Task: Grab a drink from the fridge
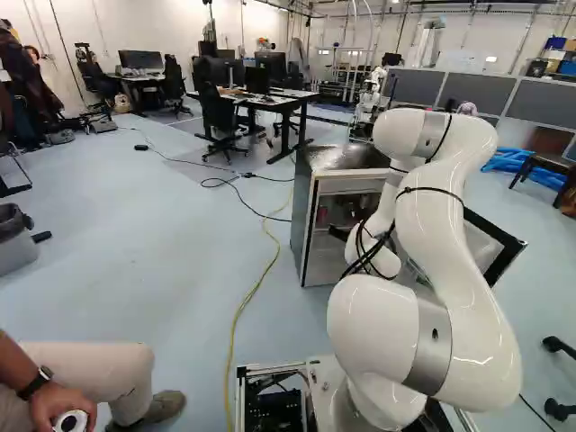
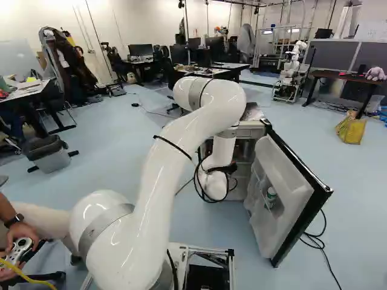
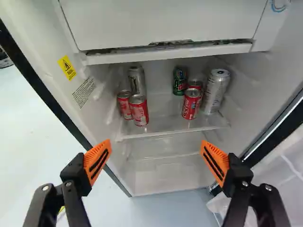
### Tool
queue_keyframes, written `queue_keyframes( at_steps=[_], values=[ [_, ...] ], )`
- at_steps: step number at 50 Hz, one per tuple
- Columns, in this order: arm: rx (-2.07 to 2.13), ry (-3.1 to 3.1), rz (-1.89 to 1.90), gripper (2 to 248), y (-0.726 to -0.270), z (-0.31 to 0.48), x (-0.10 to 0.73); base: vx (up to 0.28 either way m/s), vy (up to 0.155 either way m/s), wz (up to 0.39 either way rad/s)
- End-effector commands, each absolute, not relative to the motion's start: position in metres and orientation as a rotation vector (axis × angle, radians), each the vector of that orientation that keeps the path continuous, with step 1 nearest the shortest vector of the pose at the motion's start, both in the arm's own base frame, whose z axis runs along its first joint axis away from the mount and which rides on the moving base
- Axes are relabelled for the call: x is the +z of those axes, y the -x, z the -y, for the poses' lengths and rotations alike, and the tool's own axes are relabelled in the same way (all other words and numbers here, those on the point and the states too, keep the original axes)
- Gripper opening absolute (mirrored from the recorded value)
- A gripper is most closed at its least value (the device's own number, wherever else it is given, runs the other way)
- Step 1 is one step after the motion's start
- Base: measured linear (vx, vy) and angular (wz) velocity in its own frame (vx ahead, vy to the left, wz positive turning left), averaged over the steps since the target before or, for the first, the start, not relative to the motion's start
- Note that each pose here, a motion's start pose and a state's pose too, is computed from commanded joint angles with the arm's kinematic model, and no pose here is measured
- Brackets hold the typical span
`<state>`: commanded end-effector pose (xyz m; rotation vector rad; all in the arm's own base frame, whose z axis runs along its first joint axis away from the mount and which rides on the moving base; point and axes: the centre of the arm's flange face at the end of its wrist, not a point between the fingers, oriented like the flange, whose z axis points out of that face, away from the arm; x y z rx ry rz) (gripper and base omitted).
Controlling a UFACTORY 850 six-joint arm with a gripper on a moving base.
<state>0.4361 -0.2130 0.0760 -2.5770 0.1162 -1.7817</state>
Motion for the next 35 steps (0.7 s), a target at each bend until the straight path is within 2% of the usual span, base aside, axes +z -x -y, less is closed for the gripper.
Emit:
queue_keyframes(
  at_steps=[35],
  values=[
    [-1.742, 2.503, 0.083, 247, -0.459, 0.225, 0.064, 0.0, 0.0, 0.0]
  ],
)
